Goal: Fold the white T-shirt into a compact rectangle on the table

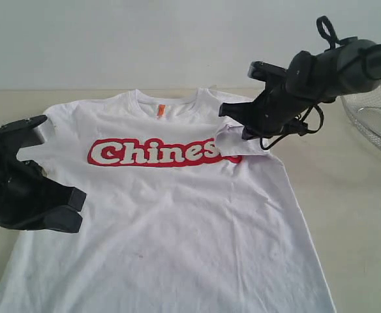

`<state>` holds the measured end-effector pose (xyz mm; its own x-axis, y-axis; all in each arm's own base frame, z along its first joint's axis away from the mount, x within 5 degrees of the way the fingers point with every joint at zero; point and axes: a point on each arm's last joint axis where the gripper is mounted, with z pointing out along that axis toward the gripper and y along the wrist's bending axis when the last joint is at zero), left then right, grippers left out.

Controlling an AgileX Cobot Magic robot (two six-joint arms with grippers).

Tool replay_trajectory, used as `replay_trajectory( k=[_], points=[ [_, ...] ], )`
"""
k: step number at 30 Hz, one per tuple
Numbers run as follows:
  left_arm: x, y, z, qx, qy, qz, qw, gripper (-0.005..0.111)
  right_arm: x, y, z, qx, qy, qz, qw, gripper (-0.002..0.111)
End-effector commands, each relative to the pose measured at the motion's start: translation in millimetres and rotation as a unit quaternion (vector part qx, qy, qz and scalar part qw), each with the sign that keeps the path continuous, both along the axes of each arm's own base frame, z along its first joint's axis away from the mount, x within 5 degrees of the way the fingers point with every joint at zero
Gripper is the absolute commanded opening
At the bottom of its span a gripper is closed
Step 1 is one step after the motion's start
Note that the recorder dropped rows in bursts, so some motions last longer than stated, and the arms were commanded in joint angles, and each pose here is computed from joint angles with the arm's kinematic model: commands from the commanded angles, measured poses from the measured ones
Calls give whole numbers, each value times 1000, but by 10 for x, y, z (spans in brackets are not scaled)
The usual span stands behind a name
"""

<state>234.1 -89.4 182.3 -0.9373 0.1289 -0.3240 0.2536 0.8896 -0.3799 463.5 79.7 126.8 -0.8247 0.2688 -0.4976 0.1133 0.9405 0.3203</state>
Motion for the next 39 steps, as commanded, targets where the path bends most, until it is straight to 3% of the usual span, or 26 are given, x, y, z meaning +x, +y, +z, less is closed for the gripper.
replay_trajectory(
  k=[1, 10, 29, 39],
  points=[
    [5, -14, 31, -7, -4, 0, 1000, 5, 82, -51, 67, 5, -35, -23, 999, 0],
    [5, -14, 31, -6, -5, -3, 1000, 5, 296, 14, 207, 45, -59, -43, 996, 0],
    [27, -8, 34, -1, -21, -6, 1000, 5, 175, -52, 221, 8, 35, 17, 999, 0],
    [29, -9, 36, -3, -21, -4, 1000, 5, 263, -38, -21, 34, 25, -51, 998, 0]
  ],
)
